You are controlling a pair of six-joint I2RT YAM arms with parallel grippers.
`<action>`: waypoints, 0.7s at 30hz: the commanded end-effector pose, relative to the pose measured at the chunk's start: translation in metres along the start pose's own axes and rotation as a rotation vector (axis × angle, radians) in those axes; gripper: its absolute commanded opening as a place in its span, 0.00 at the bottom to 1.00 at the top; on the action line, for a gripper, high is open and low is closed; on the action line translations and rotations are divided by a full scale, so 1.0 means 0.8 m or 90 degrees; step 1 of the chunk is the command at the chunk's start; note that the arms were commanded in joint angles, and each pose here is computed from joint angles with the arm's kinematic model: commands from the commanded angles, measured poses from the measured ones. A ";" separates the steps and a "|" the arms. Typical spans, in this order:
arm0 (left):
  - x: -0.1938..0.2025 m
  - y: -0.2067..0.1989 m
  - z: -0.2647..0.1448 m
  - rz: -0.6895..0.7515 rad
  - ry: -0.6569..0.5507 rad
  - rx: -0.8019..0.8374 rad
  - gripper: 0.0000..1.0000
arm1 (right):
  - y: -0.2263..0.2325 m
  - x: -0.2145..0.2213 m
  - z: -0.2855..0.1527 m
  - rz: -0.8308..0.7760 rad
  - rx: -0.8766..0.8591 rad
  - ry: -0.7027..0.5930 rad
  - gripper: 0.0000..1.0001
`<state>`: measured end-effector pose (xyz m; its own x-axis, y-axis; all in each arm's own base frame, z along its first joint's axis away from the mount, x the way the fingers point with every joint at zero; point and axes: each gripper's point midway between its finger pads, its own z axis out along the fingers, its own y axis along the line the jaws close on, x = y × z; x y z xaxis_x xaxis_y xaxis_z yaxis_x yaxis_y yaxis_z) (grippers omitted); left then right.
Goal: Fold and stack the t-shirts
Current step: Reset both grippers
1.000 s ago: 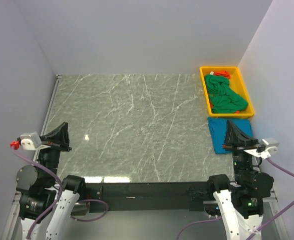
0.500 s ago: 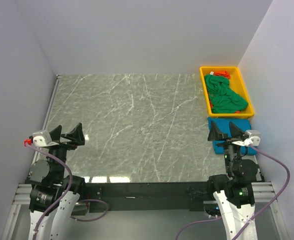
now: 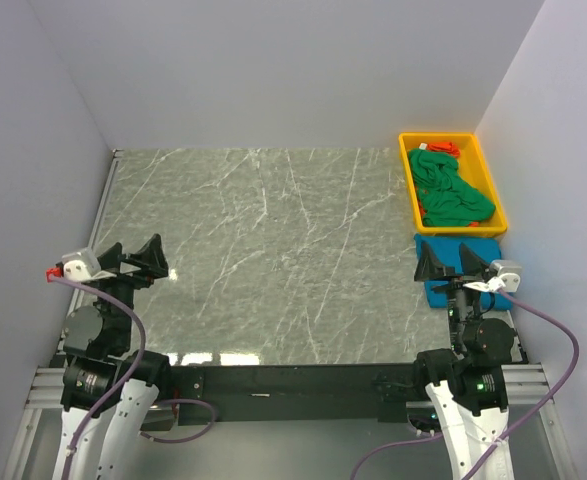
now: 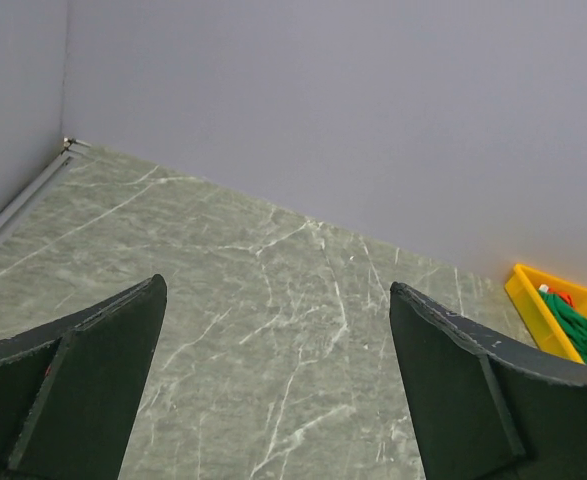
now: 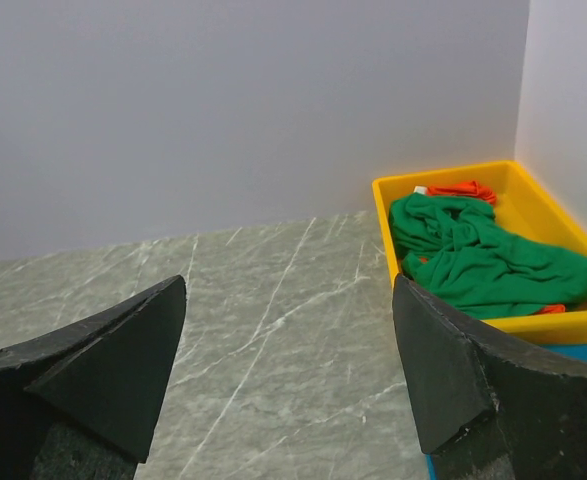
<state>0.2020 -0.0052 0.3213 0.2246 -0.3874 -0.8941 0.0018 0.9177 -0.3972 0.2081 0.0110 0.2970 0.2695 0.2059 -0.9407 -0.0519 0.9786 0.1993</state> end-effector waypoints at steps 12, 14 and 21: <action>-0.003 -0.005 0.007 -0.012 -0.006 0.005 1.00 | 0.011 -0.058 -0.020 0.026 -0.026 -0.100 0.92; -0.002 -0.005 0.008 -0.013 -0.006 0.007 1.00 | 0.013 -0.058 -0.020 0.024 -0.029 -0.098 0.93; -0.003 -0.008 0.007 -0.017 -0.011 0.016 0.99 | 0.021 -0.055 -0.018 0.013 -0.054 -0.085 0.94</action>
<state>0.2059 -0.0063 0.3187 0.2106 -0.3916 -0.8957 -0.0028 0.9160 -0.4011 0.2061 0.0163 0.3014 0.2731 0.2158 -0.9375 -0.0841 0.9761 0.2003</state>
